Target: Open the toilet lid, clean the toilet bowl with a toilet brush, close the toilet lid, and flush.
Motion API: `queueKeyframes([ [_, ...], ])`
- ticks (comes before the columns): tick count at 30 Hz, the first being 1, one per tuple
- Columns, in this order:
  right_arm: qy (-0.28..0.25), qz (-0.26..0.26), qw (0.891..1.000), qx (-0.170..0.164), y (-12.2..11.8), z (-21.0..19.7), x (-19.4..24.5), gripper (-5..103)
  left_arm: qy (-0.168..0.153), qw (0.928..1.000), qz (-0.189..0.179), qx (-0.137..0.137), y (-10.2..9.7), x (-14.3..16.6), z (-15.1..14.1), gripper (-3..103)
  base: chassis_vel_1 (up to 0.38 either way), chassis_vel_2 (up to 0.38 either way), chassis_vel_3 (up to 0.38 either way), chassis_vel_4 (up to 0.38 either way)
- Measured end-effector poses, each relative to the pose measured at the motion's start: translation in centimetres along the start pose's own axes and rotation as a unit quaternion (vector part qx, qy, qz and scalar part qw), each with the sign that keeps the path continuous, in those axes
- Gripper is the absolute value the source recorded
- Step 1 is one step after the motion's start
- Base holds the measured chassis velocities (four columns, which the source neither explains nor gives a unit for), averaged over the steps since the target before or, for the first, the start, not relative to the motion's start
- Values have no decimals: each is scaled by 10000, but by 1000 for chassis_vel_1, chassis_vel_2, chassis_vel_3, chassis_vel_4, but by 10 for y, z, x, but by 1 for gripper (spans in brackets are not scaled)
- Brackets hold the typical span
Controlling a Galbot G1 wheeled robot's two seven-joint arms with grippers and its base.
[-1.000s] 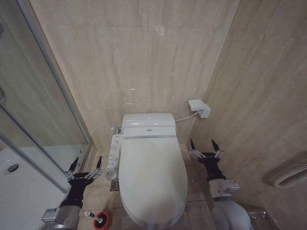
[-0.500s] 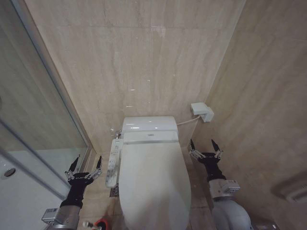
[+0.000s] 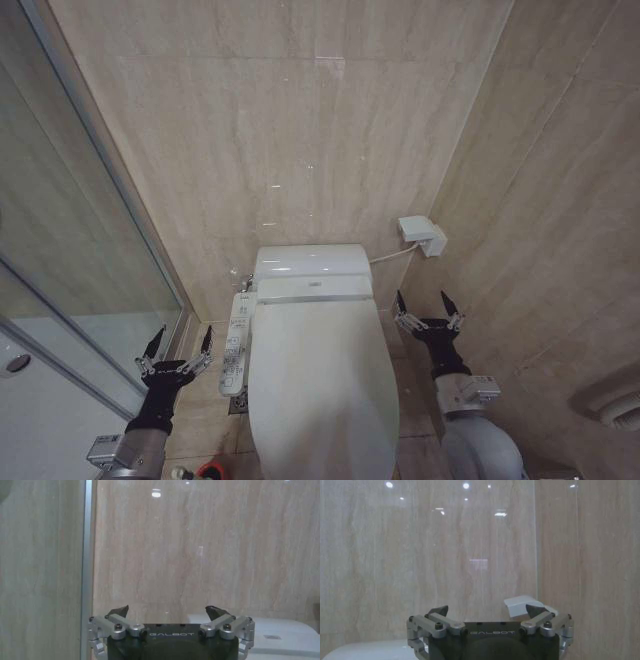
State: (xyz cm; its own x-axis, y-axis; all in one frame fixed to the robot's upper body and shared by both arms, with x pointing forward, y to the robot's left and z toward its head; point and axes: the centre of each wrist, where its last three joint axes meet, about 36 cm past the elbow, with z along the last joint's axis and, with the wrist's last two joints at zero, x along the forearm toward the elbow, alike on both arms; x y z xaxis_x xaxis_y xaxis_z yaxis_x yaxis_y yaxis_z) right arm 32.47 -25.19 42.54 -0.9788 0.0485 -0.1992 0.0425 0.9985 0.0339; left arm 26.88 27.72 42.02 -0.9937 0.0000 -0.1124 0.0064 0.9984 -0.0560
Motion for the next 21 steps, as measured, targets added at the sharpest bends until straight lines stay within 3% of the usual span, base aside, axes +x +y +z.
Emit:
queueKeyframes([
  [21, 0, 0, 10000, 0, 0, 0, 0, 100, 0, 10000, 1, 0, 0, 0, 0, 100, 0, 0, 0, 0],
])
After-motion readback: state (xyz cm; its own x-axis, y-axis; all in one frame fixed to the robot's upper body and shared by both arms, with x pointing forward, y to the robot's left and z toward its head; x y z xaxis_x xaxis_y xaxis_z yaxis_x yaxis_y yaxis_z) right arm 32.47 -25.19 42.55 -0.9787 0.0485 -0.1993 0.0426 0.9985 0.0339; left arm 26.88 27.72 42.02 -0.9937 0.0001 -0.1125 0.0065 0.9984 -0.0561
